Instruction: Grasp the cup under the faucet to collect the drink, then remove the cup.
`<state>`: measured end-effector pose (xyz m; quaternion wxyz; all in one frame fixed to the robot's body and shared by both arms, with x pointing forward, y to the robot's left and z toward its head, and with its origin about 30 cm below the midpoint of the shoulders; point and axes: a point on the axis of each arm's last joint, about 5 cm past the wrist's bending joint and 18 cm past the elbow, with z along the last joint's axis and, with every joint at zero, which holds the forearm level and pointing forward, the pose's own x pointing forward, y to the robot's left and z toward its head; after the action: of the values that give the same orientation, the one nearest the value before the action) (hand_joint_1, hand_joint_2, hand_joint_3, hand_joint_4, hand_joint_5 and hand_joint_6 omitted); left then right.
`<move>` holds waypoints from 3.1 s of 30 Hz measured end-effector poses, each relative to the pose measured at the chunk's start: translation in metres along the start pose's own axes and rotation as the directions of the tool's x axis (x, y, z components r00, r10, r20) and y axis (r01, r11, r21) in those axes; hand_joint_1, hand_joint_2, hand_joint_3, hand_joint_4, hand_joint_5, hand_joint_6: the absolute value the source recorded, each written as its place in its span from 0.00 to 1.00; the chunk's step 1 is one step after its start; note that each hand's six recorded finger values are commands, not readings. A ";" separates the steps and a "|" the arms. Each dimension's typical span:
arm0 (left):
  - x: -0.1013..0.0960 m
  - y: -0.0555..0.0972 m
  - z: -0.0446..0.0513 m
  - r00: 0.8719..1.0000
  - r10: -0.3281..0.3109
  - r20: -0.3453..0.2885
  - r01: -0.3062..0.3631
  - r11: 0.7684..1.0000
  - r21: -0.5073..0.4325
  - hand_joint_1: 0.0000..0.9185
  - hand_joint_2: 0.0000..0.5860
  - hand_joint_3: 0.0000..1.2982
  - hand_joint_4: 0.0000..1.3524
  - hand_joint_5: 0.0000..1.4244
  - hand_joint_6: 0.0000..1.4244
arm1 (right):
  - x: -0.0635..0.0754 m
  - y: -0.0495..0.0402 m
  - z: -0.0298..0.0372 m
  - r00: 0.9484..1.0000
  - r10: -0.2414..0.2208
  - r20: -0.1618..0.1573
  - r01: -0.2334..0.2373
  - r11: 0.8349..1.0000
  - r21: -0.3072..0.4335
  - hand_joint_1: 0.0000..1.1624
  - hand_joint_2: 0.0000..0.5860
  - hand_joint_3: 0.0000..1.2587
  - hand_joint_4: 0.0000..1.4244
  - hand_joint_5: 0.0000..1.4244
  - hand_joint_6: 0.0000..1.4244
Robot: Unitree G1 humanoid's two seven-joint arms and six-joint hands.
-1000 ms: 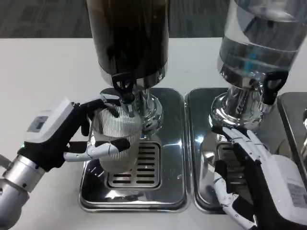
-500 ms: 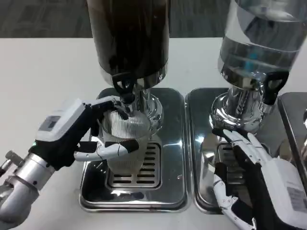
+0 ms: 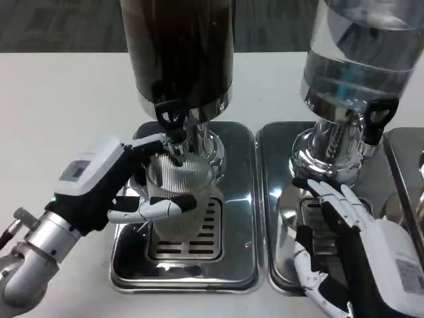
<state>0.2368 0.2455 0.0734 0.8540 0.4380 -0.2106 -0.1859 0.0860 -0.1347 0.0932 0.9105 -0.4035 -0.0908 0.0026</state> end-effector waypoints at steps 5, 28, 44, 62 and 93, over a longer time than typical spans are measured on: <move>0.000 -0.001 0.0002 1.000 -0.010 0.002 0.010 1.000 0.000 0.27 0.26 0.26 0.31 0.45 0.57 | 0.000 0.0002 0.0005 1.000 0.005 0.003 -0.005 1.000 0.002 0.47 1.00 0.17 0.11 0.07 0.13; 0.002 0.001 0.0011 0.999 -0.045 0.015 0.045 0.999 0.006 0.21 0.15 0.20 0.18 0.28 0.33 | 0.003 -0.0026 0.0029 1.000 0.006 0.024 -0.006 1.000 0.009 0.47 1.00 0.17 0.11 0.08 0.14; -0.025 0.022 -0.0010 0.996 0.085 0.021 -0.084 0.996 -0.028 0.09 0.15 0.19 0.20 0.30 0.36 | 0.016 -0.0039 0.0018 0.998 0.028 0.055 -0.029 0.999 0.023 0.48 1.00 0.17 0.11 0.08 0.14; -0.055 0.088 0.0080 0.995 0.095 0.041 -0.065 0.882 -0.467 0.00 0.15 0.23 0.16 0.19 0.18 | 0.029 -0.0067 -0.0047 0.995 0.057 0.079 -0.060 0.998 0.036 0.47 1.00 0.17 0.11 0.08 0.14; -0.008 0.106 0.0034 0.956 -0.126 0.265 0.291 0.523 -0.801 0.00 0.09 0.20 0.10 0.14 0.10 | 0.029 -0.0006 -0.0083 0.997 0.054 0.048 -0.057 0.996 0.063 0.45 1.00 0.18 0.11 0.08 0.14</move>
<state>0.2423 0.3050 0.1608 0.9082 -0.0150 -0.1166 -0.4017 0.1159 -0.1390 0.0930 0.9202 -0.3762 -0.1004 0.0404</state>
